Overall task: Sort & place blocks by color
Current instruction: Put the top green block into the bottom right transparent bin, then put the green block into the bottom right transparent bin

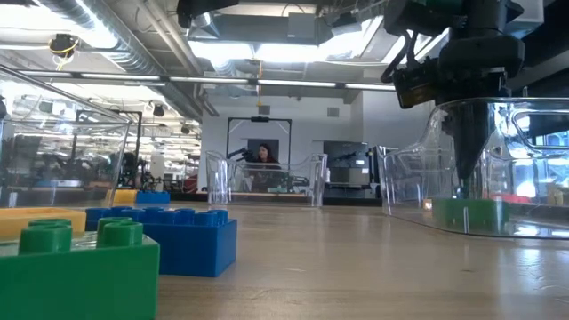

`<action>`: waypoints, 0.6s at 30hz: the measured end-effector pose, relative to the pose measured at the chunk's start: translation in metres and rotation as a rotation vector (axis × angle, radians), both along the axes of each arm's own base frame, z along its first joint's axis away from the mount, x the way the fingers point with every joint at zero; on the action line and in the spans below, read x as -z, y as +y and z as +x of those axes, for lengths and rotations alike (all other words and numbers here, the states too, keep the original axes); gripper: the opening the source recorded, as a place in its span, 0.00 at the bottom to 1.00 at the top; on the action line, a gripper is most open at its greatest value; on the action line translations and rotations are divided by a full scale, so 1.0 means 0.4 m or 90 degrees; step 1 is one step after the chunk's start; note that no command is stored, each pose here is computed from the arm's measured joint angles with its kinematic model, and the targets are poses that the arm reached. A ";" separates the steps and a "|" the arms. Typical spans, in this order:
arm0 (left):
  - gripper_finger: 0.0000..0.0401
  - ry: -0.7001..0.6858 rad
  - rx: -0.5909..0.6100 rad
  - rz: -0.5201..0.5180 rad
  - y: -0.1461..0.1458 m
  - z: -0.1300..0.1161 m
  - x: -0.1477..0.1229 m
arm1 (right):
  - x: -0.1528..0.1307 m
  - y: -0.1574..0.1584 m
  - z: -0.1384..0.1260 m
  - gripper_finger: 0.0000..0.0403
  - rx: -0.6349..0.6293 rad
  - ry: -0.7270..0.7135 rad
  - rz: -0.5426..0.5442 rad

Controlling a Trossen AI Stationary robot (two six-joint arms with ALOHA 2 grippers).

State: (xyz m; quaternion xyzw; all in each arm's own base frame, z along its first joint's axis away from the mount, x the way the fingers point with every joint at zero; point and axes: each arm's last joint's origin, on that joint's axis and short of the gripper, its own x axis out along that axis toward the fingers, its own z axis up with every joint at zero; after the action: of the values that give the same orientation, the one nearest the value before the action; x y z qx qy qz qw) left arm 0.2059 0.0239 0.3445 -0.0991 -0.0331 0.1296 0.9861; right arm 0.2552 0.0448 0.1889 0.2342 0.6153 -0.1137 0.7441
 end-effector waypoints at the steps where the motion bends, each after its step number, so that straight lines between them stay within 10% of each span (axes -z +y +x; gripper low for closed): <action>1: 0.61 0.000 0.000 0.000 0.000 0.000 0.000 | 0.000 -0.002 0.000 0.43 0.006 -0.002 -0.013; 10: 0.61 -0.004 0.055 0.001 -0.007 -0.006 -0.004 | -0.088 -0.004 0.007 0.43 -0.089 0.042 0.007; 18: 0.61 -0.014 0.091 0.006 -0.012 -0.015 -0.012 | -0.299 -0.003 0.058 0.42 -0.117 -0.150 -0.045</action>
State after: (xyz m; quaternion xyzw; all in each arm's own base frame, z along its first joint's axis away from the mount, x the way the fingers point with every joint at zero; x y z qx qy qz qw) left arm 0.2000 0.0192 0.3493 -0.0981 -0.0376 0.0576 0.9928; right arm 0.2785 0.0436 0.3086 0.1624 0.5380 -0.0387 0.8263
